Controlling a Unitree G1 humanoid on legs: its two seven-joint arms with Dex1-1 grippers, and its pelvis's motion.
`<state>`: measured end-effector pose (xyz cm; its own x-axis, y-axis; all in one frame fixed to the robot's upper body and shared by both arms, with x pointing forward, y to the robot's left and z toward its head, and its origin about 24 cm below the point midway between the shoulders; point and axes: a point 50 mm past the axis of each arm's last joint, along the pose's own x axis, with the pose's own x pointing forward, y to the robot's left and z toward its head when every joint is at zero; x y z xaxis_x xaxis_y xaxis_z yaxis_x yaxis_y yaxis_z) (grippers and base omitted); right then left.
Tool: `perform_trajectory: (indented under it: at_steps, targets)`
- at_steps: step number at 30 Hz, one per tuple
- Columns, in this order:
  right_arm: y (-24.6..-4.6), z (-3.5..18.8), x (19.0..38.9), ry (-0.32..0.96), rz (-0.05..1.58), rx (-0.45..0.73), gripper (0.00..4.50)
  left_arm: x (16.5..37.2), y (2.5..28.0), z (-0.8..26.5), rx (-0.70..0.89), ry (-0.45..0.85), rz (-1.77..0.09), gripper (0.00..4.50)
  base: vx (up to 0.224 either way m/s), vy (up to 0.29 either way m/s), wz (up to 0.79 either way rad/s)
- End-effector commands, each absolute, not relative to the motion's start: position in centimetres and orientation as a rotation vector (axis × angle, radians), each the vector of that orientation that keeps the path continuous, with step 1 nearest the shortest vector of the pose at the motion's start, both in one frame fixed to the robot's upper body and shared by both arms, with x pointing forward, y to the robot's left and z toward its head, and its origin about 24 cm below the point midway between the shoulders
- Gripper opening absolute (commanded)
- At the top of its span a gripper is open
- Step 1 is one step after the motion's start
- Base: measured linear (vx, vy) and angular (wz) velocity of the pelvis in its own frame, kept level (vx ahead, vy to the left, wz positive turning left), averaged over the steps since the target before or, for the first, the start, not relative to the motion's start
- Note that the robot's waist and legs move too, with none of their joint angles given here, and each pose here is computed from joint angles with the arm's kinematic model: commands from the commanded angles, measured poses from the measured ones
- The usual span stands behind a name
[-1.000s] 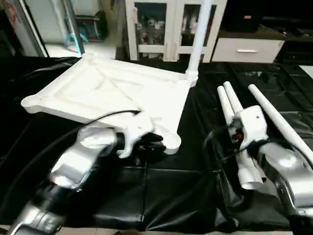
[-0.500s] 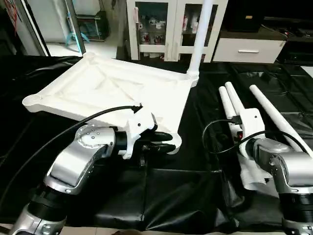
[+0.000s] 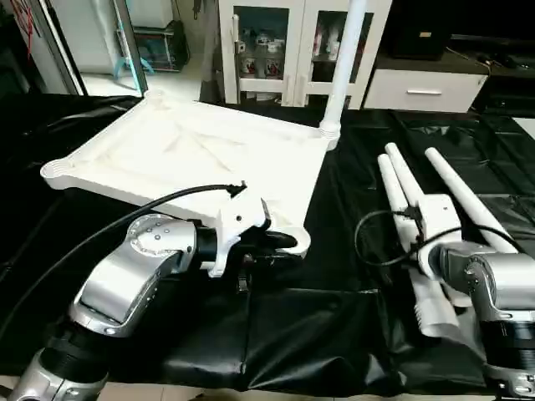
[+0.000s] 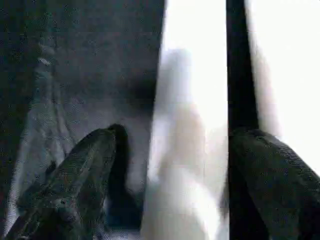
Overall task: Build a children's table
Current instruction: Pick table leg
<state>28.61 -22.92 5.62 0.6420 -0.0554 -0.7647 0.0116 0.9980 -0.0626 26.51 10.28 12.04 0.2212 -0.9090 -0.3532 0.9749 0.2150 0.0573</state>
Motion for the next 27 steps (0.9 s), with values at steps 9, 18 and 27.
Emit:
perform_trajectory:
  at_steps: [9, 18, 27]
  targets:
    - [-23.47, 5.0, 28.41, 0.916, -0.063, -0.018, 3.59, 26.42, 10.2, 12.55, 0.324, 0.251, -1.322, 1.54, 0.0, 0.0, 0.0]
    - [-23.3, 5.03, 28.72, 0.904, -0.074, -0.023, 2.74, 26.56, 10.16, 12.38, 0.319, 0.266, -1.305, 1.54, 0.0, 0.0, 0.0]
    - [-23.07, 5.1, 29.01, 0.862, -0.091, -0.006, 1.92, 27.01, 10.6, 12.46, 0.328, 0.273, -1.27, 1.54, 0.0, 0.0, 0.0]
